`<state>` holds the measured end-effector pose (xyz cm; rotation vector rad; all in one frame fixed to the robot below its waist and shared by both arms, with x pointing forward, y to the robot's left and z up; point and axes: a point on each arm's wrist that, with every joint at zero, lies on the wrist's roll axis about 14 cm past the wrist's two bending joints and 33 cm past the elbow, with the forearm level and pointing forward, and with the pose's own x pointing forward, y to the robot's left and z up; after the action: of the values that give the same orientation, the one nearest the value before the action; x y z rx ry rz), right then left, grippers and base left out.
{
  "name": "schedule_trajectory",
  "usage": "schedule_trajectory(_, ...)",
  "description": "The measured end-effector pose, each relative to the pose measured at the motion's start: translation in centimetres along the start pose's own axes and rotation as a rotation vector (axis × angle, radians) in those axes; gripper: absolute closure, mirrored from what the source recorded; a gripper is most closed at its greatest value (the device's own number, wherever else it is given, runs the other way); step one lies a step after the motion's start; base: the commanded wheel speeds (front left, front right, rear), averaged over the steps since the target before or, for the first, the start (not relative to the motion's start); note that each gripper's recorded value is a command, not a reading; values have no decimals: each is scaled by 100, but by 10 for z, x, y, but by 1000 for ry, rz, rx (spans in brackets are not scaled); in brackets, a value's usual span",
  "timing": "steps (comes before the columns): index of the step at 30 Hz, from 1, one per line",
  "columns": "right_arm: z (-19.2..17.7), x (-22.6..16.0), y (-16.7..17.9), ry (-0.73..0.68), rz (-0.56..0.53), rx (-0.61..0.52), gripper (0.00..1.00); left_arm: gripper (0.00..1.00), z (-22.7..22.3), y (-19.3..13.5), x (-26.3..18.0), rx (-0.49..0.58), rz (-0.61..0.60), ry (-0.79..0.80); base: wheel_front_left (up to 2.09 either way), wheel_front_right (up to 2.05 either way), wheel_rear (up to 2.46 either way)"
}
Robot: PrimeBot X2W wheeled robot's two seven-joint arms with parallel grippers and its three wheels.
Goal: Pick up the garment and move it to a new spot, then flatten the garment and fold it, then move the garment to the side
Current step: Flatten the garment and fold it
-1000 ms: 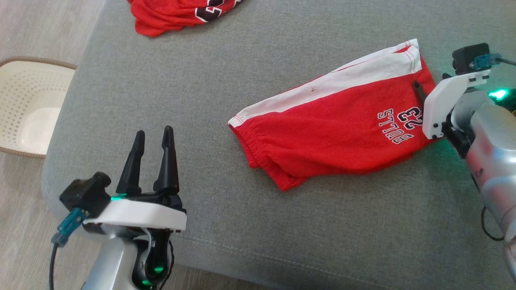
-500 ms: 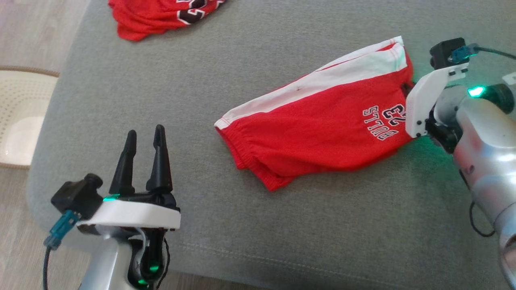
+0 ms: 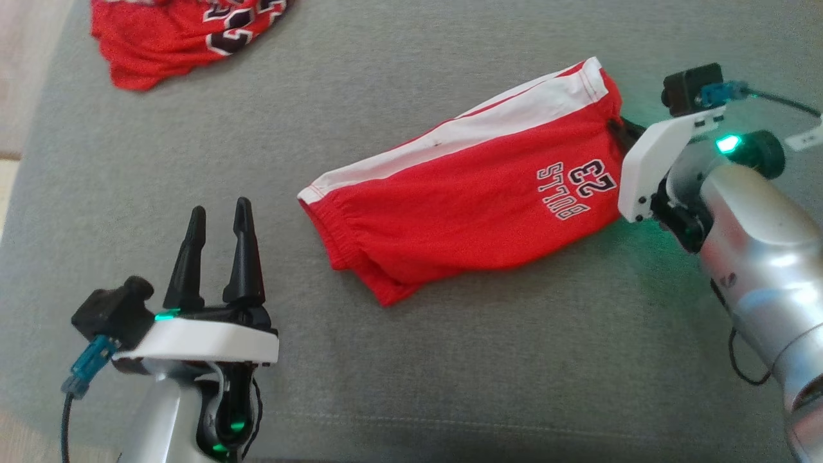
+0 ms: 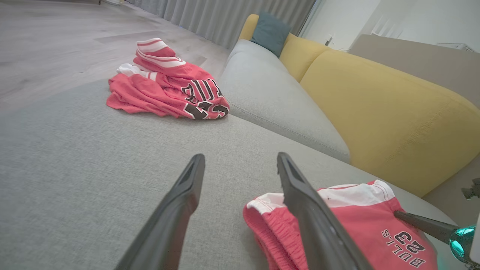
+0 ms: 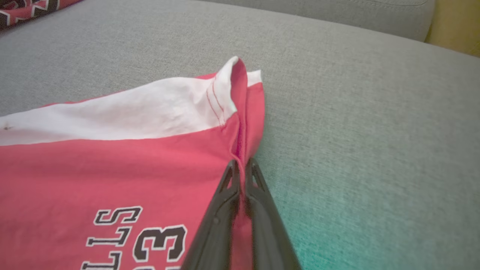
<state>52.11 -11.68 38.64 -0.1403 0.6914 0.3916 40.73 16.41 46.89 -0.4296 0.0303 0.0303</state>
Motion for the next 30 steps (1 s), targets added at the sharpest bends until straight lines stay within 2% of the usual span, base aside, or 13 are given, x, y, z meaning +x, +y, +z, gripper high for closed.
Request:
schedule_trajectory(7, -13, -23, -10, -75, -26, 70, 100, 0, -3, -21, 7, -9, -63, 3, 0, 0, 0)
schedule_trajectory(17, -33, -62, -34, -154, -118, 148, 100, 0, -9, -57, 12, -26, -166, 14, 0, 0, 0)
schedule_trajectory(24, -47, -78, -48, -163, -175, 200, 100, 0, -10, -68, 10, -30, -198, 20, 0, 0, 0)
schedule_trajectory(30, -45, -80, -47, -183, -182, 220, 100, 0, -12, -70, 7, -29, -204, 27, 0, 0, 0)
